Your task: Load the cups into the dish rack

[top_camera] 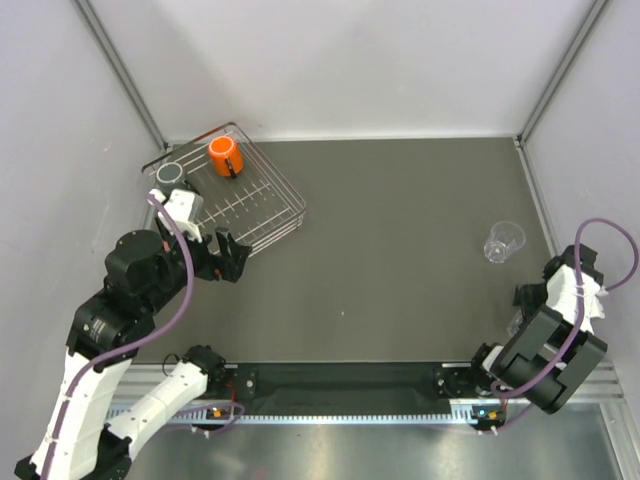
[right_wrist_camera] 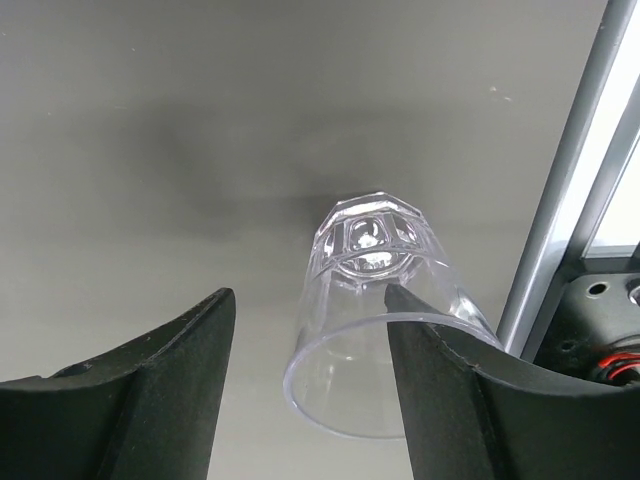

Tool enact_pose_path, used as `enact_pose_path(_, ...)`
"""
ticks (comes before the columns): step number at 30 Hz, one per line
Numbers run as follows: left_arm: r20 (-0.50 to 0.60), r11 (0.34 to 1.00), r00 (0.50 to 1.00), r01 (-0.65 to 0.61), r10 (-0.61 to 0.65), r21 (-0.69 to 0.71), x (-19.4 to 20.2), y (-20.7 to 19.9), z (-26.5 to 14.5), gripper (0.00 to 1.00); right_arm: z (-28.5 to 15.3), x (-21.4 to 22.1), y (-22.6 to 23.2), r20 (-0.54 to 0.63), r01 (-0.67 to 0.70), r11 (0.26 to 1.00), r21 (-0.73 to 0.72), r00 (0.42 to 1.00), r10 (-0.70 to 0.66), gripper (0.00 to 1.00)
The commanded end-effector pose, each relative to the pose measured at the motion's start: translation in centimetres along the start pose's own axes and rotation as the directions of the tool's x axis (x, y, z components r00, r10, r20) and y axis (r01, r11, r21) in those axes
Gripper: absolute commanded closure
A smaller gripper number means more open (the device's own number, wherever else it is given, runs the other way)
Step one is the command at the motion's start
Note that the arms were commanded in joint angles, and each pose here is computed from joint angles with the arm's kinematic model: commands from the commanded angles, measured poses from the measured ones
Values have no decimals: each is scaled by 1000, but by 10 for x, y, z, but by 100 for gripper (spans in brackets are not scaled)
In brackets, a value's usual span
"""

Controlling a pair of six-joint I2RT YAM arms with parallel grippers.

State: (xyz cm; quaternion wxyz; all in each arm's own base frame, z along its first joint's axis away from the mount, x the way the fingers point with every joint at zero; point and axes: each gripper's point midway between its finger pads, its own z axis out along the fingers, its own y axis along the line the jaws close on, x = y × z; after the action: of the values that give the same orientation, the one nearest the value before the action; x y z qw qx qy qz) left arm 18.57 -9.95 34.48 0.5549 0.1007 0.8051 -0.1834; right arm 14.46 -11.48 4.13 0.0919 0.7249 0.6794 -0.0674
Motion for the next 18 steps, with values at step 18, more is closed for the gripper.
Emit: enact_pose_path(18,39,995,998,-52,49,81,-27,-20,-3,5,-58,-17,39,84,-5,995,-98,996,13,29)
